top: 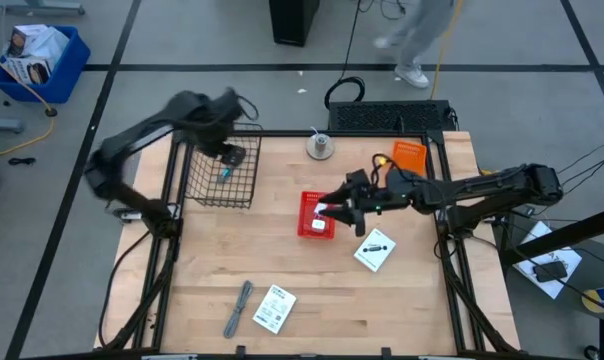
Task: Pick and place items into bin
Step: Put the white charger cable into the wired basket
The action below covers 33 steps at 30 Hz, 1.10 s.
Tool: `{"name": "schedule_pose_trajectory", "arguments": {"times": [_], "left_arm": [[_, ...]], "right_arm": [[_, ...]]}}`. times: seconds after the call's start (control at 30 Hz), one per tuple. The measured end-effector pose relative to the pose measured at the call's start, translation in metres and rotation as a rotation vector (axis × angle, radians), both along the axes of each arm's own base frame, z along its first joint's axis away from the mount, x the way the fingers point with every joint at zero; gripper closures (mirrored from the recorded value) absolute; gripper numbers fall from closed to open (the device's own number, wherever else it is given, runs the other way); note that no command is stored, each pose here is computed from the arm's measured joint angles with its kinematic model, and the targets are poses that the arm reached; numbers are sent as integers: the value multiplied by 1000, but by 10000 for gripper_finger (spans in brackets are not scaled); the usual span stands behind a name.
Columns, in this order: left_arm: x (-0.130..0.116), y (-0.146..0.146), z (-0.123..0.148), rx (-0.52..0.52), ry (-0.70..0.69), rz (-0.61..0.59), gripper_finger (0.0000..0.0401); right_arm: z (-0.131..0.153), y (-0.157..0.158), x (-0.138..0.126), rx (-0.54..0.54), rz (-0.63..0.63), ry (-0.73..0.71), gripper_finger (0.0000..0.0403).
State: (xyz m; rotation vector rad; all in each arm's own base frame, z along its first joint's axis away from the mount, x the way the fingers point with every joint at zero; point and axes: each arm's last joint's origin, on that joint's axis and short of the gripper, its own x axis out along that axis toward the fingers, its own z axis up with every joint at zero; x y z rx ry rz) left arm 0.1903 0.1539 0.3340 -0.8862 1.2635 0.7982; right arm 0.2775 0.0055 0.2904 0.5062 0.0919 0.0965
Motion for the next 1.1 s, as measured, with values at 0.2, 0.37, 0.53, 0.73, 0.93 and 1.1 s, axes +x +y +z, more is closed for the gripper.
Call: {"name": "schedule_pose_trajectory", "arguments": {"times": [0.2,0.37,0.53,0.73,0.93,1.1], "left_arm": [[-39,-51,63,214,-398,116,214],[-70,-89,90,230,-634,153,229],[-75,-119,94,86,-700,131,241],[-42,-154,84,-8,-620,79,235],[-6,-201,65,-84,-505,34,209],[15,-248,50,-150,-480,48,194]], "right_arm": [[-14,5,28,-24,179,53,206],[-25,8,58,-6,256,187,206],[-37,2,66,-3,223,250,206],[-41,-3,61,18,211,331,206],[-41,-3,58,-13,223,352,206],[-44,-2,56,-8,228,386,206]]}}
